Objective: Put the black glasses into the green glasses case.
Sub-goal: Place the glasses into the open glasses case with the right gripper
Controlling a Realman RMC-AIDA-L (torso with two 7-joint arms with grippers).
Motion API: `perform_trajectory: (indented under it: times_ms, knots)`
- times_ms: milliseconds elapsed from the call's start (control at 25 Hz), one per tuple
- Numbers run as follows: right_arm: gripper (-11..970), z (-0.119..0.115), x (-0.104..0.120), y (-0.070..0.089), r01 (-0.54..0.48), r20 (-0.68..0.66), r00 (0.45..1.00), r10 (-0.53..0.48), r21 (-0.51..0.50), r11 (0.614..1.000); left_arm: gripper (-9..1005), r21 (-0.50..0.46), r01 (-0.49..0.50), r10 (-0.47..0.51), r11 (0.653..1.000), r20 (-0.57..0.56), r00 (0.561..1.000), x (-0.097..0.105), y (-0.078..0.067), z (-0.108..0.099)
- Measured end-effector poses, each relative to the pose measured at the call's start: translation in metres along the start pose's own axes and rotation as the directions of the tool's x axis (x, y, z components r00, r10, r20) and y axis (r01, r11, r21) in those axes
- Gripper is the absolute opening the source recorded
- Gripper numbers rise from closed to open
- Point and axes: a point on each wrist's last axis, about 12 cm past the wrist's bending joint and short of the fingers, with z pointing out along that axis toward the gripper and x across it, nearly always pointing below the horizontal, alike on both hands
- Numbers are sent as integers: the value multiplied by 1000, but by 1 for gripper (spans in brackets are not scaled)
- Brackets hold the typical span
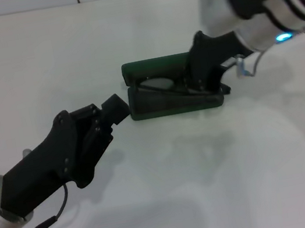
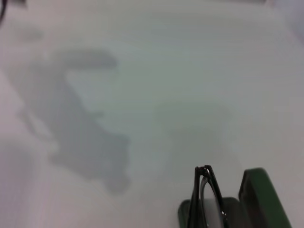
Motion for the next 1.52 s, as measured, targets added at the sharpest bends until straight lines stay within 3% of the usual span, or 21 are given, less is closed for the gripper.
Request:
perform_trajectory:
  times_ms: [480, 1120, 1520]
  knots:
    - [53, 22, -17, -3, 144, -87, 987, -137, 71, 987, 36, -4, -13, 13, 1000, -6, 1000, -5, 3, -2]
    - [52, 43, -10, 7, 323, -191, 935, -299, 110, 940, 37, -40, -11, 11, 999, 0, 1000, -3, 4, -5]
    - [53, 51, -9, 12, 376, -200, 916, -347, 132, 917, 42, -44, -9, 9, 999, -8, 1000, 0, 3, -5]
